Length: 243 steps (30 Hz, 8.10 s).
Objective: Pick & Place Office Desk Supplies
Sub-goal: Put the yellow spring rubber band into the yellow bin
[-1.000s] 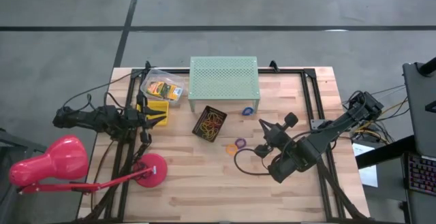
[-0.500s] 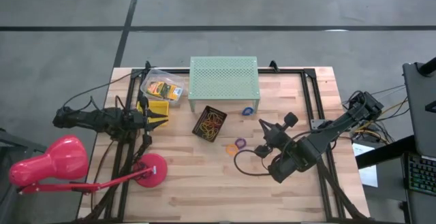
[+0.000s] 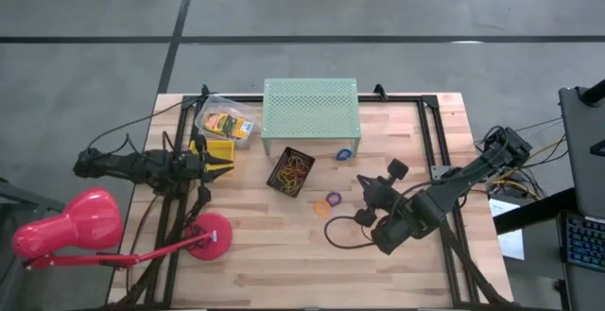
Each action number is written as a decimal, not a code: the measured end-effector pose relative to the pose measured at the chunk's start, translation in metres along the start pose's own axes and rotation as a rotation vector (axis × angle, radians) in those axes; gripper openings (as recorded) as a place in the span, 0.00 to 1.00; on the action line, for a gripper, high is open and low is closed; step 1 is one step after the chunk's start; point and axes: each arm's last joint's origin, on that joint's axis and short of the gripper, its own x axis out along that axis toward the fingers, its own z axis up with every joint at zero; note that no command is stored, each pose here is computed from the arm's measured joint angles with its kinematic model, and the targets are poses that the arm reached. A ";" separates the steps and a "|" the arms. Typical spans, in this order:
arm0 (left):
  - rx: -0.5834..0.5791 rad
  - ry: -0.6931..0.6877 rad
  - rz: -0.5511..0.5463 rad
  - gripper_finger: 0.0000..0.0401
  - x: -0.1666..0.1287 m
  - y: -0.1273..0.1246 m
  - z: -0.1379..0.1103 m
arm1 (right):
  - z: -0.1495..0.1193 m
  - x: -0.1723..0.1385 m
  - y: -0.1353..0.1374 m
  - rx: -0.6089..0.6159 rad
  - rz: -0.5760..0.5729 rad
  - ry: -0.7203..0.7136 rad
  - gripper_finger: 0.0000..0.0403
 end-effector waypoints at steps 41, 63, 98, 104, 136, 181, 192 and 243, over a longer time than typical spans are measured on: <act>0.059 0.157 -0.017 0.18 -0.001 -0.001 -0.016 | -0.017 0.065 0.038 -0.098 0.713 0.028 0.02; 0.076 0.205 -0.022 0.18 0.000 -0.002 -0.020 | -0.065 0.104 0.065 -0.195 0.680 0.019 0.02; 0.097 0.261 -0.027 0.18 0.001 -0.003 -0.024 | -0.066 0.153 0.097 -0.166 0.719 0.259 0.40; 0.103 0.276 -0.029 0.18 0.002 -0.003 -0.025 | -0.050 0.150 0.096 -0.170 0.661 0.298 0.44; 0.127 0.341 -0.036 0.18 0.003 -0.005 -0.034 | -0.068 0.170 0.096 -0.200 0.660 0.405 0.07; 0.128 0.344 -0.036 0.18 0.003 -0.005 -0.034 | 0.061 0.259 0.135 -0.008 0.718 -0.157 0.06; 0.128 0.344 -0.036 0.18 0.003 -0.005 -0.034 | 0.087 0.294 0.151 -0.019 0.684 -0.101 0.06; 0.128 0.344 -0.036 0.18 0.003 -0.005 -0.034 | 0.047 0.308 0.163 0.138 0.822 -0.038 0.32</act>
